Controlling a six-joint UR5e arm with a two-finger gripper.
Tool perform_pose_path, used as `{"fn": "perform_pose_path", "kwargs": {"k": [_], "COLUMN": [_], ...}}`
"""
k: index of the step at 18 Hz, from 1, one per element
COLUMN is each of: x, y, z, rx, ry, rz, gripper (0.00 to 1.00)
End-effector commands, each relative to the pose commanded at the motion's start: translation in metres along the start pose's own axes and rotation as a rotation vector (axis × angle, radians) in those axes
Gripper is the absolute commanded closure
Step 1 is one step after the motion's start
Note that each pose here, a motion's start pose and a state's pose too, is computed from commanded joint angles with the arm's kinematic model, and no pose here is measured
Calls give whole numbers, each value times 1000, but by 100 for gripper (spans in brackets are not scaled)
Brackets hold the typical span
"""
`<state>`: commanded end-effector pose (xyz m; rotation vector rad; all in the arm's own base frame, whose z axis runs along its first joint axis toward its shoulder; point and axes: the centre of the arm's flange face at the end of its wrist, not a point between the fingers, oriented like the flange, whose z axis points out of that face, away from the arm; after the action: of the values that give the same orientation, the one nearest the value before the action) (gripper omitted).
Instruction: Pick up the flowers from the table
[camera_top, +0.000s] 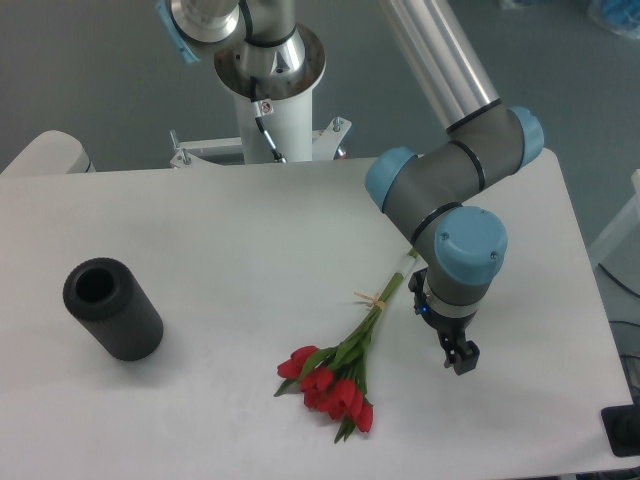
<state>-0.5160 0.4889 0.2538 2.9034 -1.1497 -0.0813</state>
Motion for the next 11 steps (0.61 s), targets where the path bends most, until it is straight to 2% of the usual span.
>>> {"fn": "perform_pose_path", "kwargs": {"k": [7,11], "x": [0,6], "y": [0,-3], "z": [-1,0], "rx": [3,31], "ry": [-2,3], "rz": [0,-32], "gripper": [0,0]}}
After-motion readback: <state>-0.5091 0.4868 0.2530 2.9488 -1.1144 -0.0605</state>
